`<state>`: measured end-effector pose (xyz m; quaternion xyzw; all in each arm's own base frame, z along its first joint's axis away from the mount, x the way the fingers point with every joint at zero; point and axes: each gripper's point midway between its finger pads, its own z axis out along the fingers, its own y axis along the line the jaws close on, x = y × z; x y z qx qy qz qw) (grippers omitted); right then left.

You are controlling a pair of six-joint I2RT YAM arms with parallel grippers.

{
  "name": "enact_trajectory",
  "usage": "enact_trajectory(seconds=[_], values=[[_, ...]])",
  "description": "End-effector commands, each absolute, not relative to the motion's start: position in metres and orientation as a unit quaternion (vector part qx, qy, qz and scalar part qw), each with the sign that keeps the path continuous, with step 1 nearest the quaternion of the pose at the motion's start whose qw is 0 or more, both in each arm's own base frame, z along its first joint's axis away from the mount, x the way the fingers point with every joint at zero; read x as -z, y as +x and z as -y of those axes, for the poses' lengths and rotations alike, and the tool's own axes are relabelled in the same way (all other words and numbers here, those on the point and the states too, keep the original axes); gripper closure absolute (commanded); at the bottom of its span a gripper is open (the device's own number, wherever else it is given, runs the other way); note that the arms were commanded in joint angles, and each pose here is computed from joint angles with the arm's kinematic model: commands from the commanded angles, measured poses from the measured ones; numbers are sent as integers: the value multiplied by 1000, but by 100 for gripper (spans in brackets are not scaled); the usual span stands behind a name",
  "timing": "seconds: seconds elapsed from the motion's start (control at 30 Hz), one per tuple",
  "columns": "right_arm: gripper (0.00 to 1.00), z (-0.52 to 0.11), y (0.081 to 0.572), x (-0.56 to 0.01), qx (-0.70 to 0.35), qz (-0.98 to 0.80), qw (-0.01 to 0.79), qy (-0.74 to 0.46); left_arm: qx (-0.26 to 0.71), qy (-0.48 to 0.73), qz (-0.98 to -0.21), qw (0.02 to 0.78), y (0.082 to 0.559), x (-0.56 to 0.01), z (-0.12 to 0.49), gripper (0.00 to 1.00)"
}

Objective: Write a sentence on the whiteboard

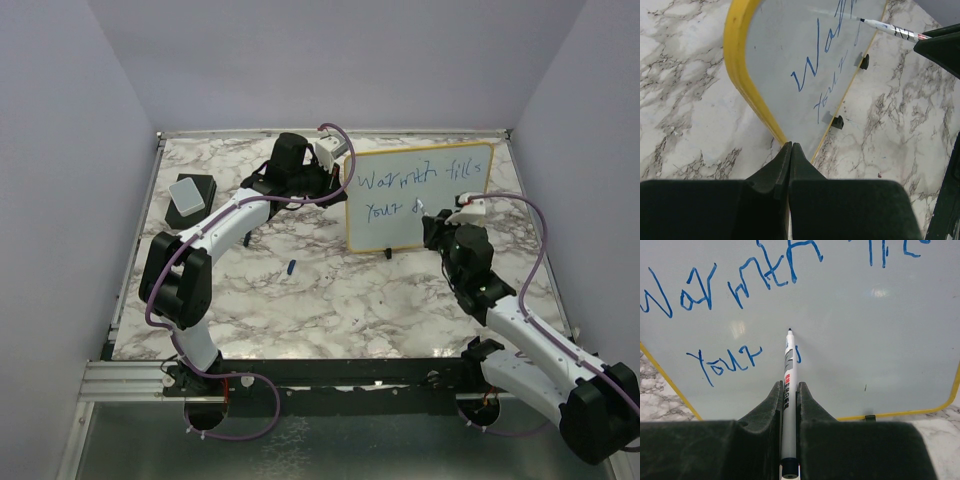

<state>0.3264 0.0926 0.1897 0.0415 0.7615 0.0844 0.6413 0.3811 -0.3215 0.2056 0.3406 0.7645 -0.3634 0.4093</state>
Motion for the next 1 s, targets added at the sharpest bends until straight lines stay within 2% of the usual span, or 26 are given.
enact_trajectory(seconds=[0.0, 0.67, 0.97], values=[[99, -85, 317, -169, -77, -777, 622, 58, 372, 353, -744, 428, 378, -229, 325, 100], [99, -68, 309, -147, -47, -793, 599, 98, 372, 353, -743, 431, 377, -231, 324, 100], [99, -74, 302, -174, -79, -768, 631, 78, 372, 353, -742, 432, 376, -233, 325, 100]])
